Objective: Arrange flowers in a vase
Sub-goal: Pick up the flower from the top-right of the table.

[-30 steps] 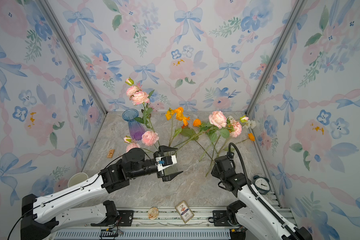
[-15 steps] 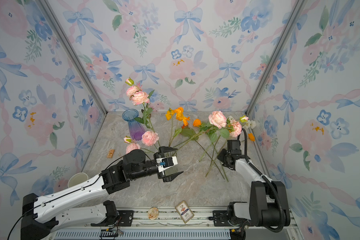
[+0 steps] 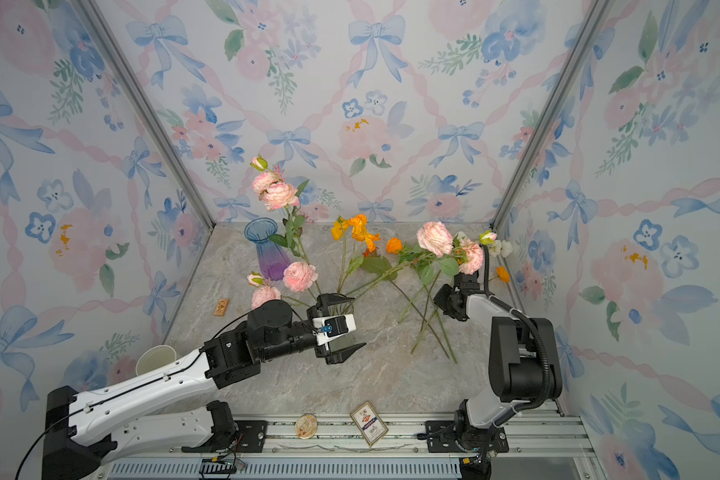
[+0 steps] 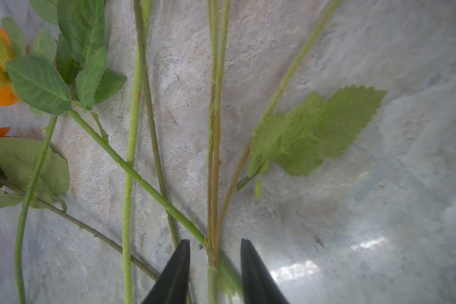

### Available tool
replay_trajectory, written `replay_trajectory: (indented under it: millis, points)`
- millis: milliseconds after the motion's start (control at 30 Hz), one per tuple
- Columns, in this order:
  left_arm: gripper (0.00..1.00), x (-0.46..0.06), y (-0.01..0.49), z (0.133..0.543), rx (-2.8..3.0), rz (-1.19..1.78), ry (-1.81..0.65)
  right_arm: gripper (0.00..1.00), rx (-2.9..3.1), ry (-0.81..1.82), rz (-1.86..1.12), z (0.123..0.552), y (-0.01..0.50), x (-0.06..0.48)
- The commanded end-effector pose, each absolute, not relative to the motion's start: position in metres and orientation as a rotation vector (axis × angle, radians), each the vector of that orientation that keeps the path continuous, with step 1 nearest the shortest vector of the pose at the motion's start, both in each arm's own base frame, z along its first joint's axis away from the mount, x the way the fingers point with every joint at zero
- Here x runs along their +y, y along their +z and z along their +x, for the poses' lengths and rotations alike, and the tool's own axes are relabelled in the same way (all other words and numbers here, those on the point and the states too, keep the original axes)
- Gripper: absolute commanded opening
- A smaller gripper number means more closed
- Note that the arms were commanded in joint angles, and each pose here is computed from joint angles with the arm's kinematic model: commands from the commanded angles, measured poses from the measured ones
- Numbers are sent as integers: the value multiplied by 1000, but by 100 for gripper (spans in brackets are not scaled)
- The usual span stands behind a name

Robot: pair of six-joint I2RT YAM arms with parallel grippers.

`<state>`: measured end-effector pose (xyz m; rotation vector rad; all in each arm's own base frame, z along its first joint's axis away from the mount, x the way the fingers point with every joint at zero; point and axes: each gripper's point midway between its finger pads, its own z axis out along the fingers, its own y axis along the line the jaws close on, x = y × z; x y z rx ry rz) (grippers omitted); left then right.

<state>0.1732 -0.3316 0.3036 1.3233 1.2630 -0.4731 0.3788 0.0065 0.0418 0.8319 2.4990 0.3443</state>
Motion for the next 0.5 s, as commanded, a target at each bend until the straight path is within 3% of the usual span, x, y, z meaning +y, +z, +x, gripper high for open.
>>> replay_trajectory:
  millis: [0,467]
  points:
    - [98,-330,303,173,1249,1325,-456,35,2526,332,839,385,32,4]
    - [98,-328,302,173,1247,1326,-439,26,2567,310,867,387,16,9]
